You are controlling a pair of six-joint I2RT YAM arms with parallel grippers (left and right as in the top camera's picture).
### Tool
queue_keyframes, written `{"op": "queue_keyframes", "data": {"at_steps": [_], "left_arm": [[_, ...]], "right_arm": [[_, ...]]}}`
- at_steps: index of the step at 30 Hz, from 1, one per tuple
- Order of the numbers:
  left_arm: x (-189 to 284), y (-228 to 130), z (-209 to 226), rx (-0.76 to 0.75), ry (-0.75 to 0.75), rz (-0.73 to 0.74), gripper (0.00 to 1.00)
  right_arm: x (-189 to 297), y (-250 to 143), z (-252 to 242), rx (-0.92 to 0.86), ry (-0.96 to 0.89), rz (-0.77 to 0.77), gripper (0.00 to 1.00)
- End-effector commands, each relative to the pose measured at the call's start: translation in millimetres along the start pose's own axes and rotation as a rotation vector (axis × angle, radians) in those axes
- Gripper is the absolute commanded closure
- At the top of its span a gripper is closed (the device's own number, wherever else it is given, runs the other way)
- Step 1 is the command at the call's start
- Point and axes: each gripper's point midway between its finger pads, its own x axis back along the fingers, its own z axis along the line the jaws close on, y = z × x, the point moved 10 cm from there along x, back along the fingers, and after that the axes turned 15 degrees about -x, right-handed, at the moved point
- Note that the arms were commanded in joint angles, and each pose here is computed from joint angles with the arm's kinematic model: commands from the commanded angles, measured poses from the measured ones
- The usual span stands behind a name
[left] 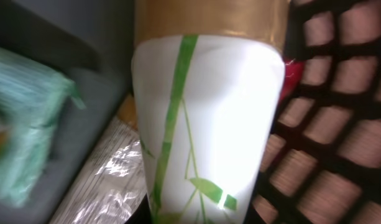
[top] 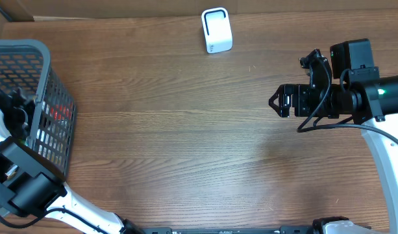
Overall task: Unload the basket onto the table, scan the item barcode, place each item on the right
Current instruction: 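Grasp the white tube in the basket with the left gripper and lift, then place the white tube upright-lying on the table center, release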
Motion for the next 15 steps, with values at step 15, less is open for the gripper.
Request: {"op": "queue_keyframes", "data": {"at_steps": [15], "left_arm": [[318, -44, -144, -0.187, -0.090, -0.763, 0.96]], "right_arm": [[5, 2, 8, 0.011, 0.055, -0.009, 0.00]]}}
